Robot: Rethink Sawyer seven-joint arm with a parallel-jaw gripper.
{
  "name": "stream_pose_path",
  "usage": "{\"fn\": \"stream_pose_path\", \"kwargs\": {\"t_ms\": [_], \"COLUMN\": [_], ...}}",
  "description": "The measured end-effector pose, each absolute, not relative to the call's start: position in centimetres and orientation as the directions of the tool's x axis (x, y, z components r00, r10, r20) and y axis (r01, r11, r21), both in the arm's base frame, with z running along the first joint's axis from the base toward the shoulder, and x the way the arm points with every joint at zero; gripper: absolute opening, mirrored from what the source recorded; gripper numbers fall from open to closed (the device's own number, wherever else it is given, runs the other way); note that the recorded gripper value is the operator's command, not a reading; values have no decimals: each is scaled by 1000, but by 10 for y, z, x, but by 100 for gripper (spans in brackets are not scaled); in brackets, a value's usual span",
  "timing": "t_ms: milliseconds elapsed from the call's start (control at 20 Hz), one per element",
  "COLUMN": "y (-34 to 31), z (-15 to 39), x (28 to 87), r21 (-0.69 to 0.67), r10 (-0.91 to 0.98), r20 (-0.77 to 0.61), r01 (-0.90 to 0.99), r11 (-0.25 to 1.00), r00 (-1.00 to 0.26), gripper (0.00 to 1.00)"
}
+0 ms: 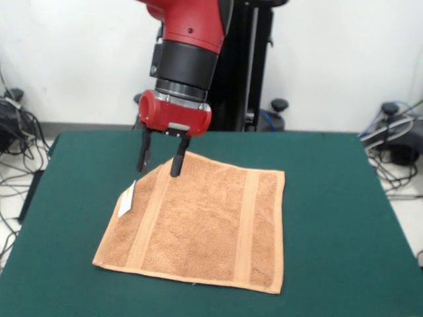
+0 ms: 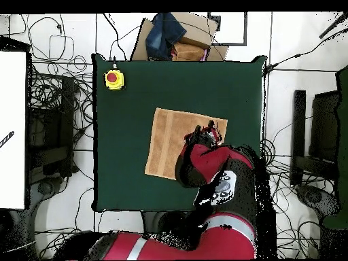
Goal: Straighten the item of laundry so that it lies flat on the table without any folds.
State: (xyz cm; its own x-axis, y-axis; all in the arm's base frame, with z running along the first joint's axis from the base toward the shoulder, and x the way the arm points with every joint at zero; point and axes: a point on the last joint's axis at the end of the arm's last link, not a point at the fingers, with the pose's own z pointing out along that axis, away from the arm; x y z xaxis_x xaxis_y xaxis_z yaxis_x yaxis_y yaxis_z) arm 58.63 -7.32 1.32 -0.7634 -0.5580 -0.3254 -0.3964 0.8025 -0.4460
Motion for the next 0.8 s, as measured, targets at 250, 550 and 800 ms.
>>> {"fn": "stream_pose_path", "kwargs": {"t_ms": [250,550,800], "y": [-80,-89,-103], "z": [13,3,-4], "x": [584,577,571], "r21": [-457,-444,-434], "r10": [-558,-536,-504], "r20": [-314,-304,-301], "r01": [-393,-381,-354], "r11": [798,811,829], "r00": [-768,-787,-810], "gripper": [100,100,100]}}
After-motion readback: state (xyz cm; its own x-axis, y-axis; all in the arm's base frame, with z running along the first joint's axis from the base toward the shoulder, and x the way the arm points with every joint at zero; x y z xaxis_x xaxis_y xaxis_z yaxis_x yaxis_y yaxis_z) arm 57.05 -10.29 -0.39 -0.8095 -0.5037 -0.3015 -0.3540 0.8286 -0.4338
